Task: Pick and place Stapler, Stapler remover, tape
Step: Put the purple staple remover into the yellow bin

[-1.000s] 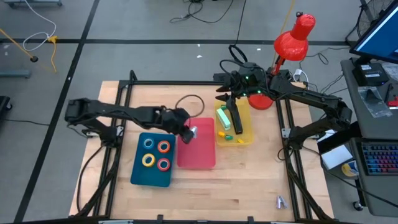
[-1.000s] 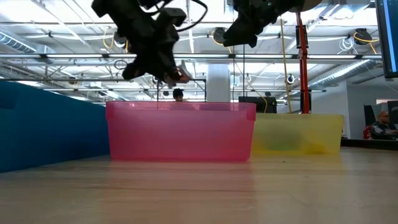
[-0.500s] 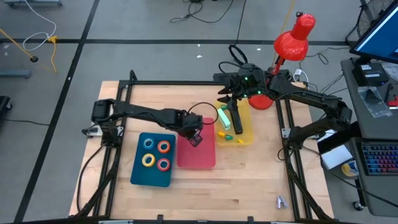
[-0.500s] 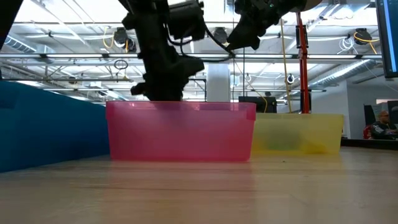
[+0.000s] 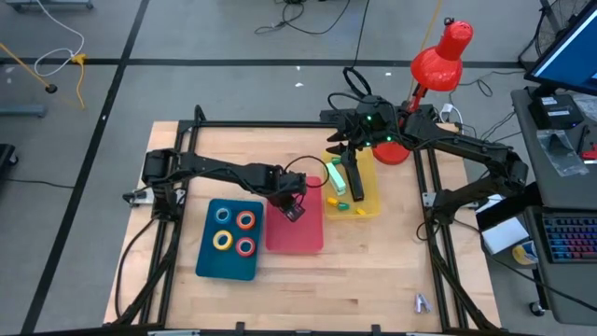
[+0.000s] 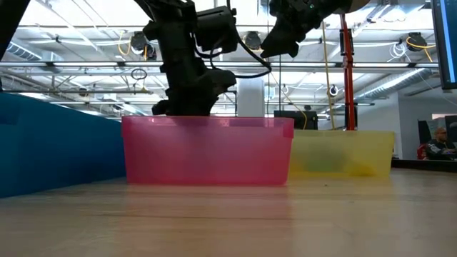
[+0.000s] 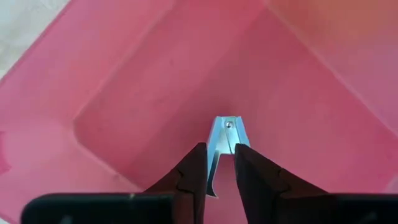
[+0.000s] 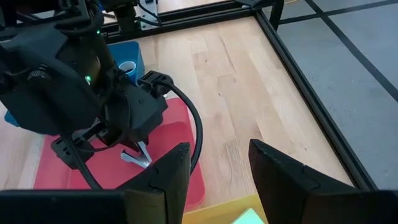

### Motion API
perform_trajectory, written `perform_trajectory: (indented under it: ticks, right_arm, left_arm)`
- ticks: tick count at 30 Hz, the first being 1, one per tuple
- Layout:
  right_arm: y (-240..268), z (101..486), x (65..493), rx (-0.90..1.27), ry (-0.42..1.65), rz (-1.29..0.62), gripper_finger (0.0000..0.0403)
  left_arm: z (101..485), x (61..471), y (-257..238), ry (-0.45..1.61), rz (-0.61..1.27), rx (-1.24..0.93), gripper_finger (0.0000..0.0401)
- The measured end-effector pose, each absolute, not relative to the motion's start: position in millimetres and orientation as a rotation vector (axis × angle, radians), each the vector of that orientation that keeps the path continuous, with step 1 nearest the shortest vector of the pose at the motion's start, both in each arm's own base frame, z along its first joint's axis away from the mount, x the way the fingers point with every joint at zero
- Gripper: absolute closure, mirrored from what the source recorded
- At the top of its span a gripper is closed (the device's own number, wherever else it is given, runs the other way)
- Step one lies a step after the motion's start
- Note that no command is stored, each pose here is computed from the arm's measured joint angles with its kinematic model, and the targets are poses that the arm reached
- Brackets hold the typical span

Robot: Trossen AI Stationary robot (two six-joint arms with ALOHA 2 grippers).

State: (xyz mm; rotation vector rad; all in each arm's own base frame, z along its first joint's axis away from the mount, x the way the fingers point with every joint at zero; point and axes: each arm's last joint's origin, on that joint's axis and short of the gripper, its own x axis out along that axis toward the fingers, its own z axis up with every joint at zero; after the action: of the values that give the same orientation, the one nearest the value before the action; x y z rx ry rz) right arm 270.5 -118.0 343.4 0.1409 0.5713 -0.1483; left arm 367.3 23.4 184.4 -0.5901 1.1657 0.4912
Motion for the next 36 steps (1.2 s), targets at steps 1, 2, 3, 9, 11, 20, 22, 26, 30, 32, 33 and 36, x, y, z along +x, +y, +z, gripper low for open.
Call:
perform_trajectory:
  ticks: [1, 2, 3, 9, 11, 20, 22, 26, 30, 32, 33, 36]
  right_arm:
    - [-117.9, 343.5, 270.6, 0.141, 0.571, -0.148, 0.0248]
    - [-117.9, 343.4, 270.5, 0.142, 0.572, -0.148, 0.0248]
    - [-117.8, 343.2, 270.4, 0.146, 0.575, -0.149, 0.0248]
    - [-108.9, 336.2, 258.3, 0.26, 0.696, -0.063, 0.0248]
    - [-100.1, 336.6, 250.1, 0.293, 0.743, 0.011, 0.0248]
    - [-40.1, 360.4, 213.3, 0.382, 0.807, 0.148, 0.0248]
    - [-25.6, 365.6, 206.9, 0.403, 0.806, 0.184, 0.0248]
    - [2.8, 369.5, 195.2, 0.462, 0.862, 0.249, 0.0248]
    - [29.2, 365.7, 183.4, 0.517, 0.994, 0.241, 0.0248]
    - [41.1, 363.2, 178.2, 0.548, 1.061, 0.224, 0.0248]
    - [47.1, 361.3, 175.5, 0.564, 1.096, 0.212, 0.0248]
    - [64.1, 349.5, 170.8, 0.629, 1.18, 0.178, 0.0248]
  left_arm:
    - [184.4, 367.3, 23.4, 1.166, 0.491, -0.591, 0.0314]
    - [184.4, 367.3, 23.6, 1.168, 0.487, -0.597, 0.031]
    - [185.9, 367.3, 24.3, 1.173, 0.475, -0.61, 0.0306]
    - [224.7, 364.0, 29.6, 1.052, 0.455, -0.603, 0.0294]
    - [244.1, 358.3, 30.0, 0.981, 0.48, -0.56, 0.0296]
    - [311.1, 320.2, 29.5, 0.794, 0.452, -0.349, 0.0297]
    - [319.9, 312.5, 28.0, 0.78, 0.435, -0.326, 0.0297]
    - [325.6, 301.6, 25.7, 0.805, 0.43, -0.311, 0.0297]
    - [323.7, 295.9, 24.5, 0.852, 0.452, -0.333, 0.0297]
    - [322.3, 291.9, 22.9, 0.879, 0.469, -0.323, 0.0297]
    - [323.7, 291.5, 21.9, 0.872, 0.47, -0.312, 0.0297]
    - [324.5, 290.8, 19.2, 0.878, 0.467, -0.273, 0.0297]
